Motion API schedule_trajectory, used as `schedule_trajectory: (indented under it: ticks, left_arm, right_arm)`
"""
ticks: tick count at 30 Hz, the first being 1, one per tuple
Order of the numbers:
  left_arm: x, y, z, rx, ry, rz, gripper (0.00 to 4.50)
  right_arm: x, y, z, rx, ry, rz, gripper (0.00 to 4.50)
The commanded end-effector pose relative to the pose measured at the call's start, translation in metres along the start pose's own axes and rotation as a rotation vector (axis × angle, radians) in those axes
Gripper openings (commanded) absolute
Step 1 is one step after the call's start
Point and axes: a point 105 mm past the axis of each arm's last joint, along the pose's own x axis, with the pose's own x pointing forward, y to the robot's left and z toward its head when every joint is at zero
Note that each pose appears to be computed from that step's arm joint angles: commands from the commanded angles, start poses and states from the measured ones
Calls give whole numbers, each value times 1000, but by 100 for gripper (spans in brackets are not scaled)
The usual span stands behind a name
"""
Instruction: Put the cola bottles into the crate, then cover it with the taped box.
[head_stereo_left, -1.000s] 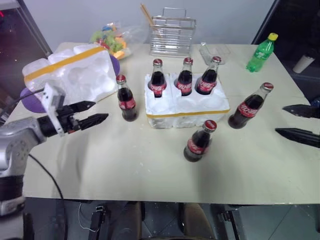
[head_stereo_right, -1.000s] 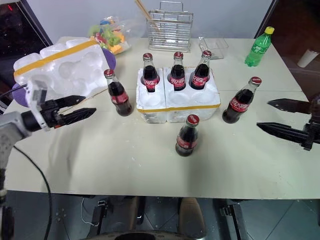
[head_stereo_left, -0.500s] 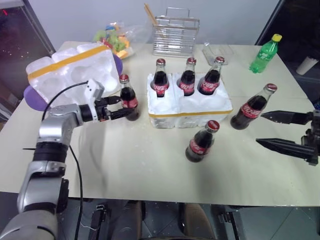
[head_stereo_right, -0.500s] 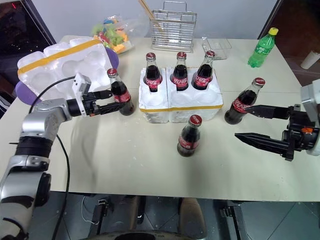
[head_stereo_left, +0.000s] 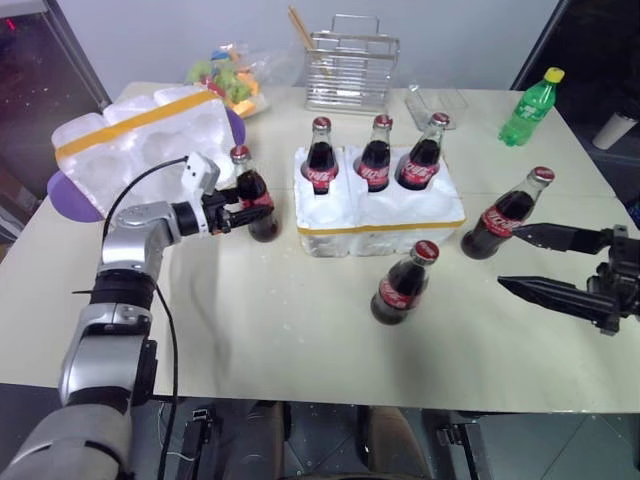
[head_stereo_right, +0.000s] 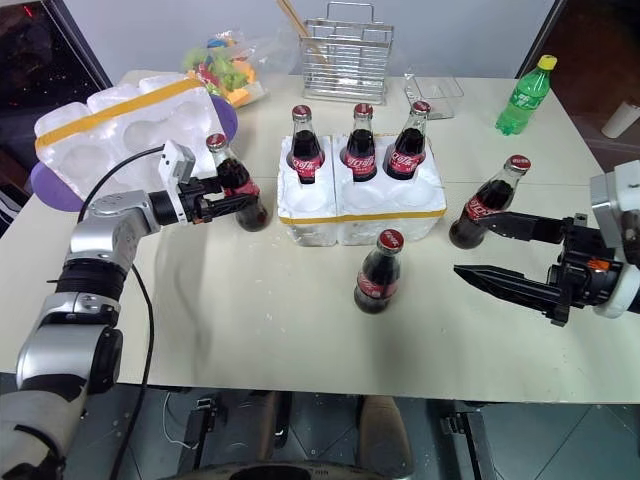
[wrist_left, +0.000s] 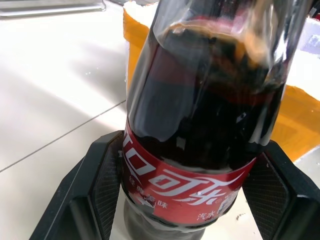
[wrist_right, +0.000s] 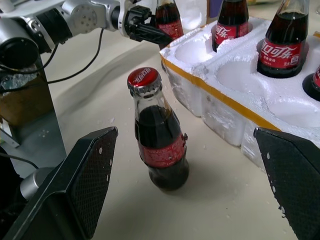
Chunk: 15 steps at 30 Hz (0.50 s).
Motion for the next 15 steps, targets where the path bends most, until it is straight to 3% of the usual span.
schedule_trajectory:
  ticks: [1, 6, 11, 15]
  left_arm:
    - [-22, -23, 29, 17, 9, -164, 281]
    - [-37, -60, 65, -18, 20, -380, 281]
    - [-8, -69, 121, 7, -151, -427, 281]
    - [29, -64, 135, 67, -204, -395, 281]
  right_arm:
    - [-2, 3, 8, -32, -29, -13, 450]
    - [-2, 3, 6, -23, -27, -33, 450]
    - [-2, 4, 1, -8, -30, -55, 450]
    - [0, 6, 0, 1, -41, -75, 450]
